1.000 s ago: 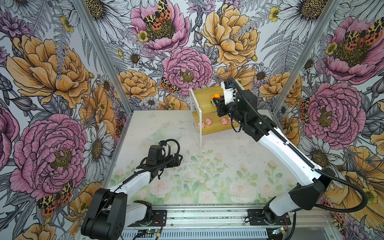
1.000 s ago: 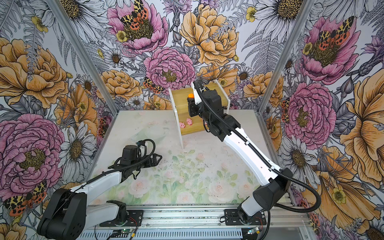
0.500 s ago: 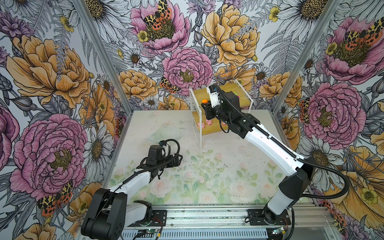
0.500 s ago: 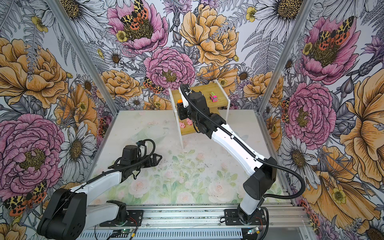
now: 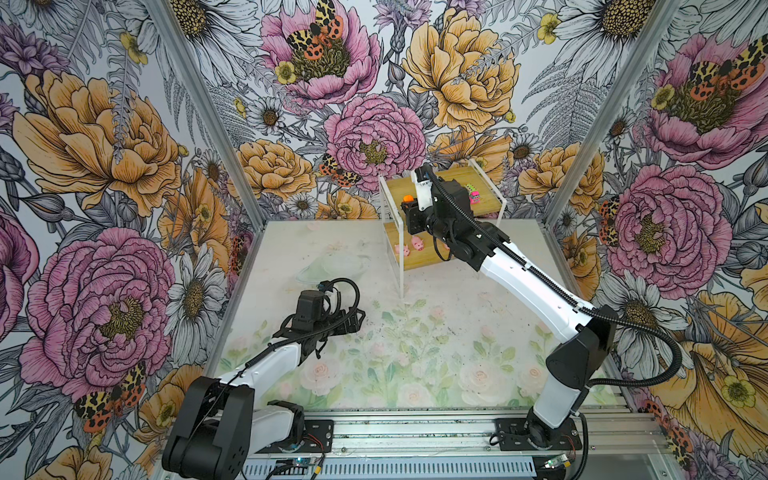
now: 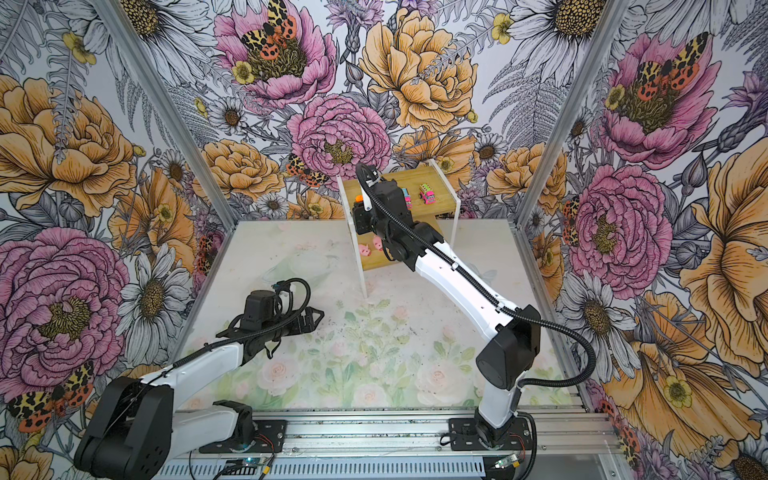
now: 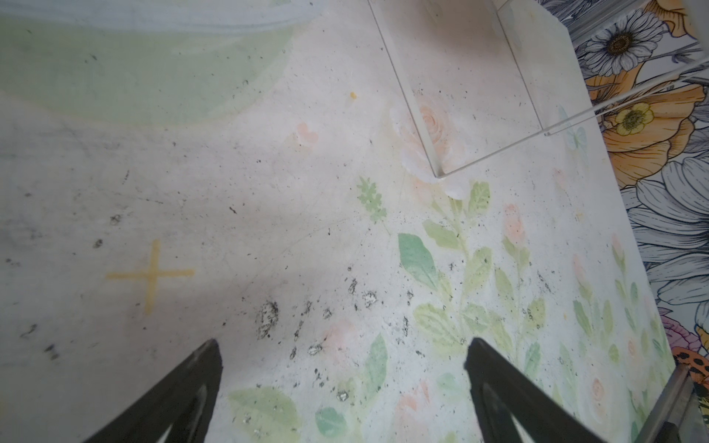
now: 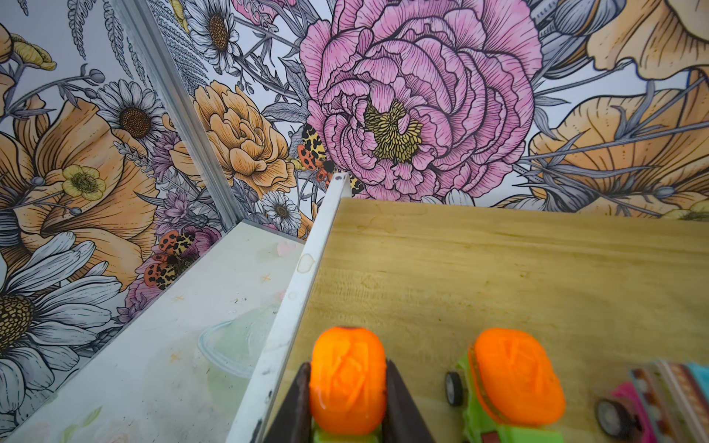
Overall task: Place and organize the plastic toys onto the shelf
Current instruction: 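Lower the truck beside the other orange-topped truck and open the right gripper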
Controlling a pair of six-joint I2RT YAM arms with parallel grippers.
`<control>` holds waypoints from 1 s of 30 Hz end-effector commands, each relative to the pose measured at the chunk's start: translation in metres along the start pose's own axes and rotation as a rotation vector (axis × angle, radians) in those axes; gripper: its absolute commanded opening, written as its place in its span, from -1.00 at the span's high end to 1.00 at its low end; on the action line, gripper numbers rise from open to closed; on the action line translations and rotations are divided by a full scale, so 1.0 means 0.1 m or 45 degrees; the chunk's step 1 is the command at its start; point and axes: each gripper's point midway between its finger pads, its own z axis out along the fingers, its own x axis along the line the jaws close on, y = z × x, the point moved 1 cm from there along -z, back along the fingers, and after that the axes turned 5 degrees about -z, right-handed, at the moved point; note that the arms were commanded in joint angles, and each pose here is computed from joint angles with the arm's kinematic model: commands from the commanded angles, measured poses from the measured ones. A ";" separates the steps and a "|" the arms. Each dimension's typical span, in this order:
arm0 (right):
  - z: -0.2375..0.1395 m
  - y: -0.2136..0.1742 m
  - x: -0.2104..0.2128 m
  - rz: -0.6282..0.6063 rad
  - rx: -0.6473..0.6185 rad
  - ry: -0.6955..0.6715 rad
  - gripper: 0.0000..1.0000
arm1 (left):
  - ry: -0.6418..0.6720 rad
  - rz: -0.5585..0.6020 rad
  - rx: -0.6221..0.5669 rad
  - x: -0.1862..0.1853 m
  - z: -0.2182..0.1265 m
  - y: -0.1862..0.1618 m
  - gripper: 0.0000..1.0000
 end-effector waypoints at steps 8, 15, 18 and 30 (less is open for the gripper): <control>0.10 0.03 -0.13 0.034 -0.010 -0.066 0.64 | -0.021 -0.003 -0.039 -0.02 -0.02 0.08 -0.97; 0.11 0.00 -0.14 0.034 -0.001 -0.073 0.63 | -0.021 -0.002 -0.040 -0.03 -0.02 0.08 -0.98; 0.13 -0.02 -0.15 0.031 0.006 -0.077 0.62 | -0.020 -0.003 -0.038 -0.02 -0.03 0.07 -0.98; 0.17 -0.11 -0.17 0.026 0.030 -0.095 0.60 | -0.024 -0.002 -0.040 -0.03 -0.03 0.07 -0.97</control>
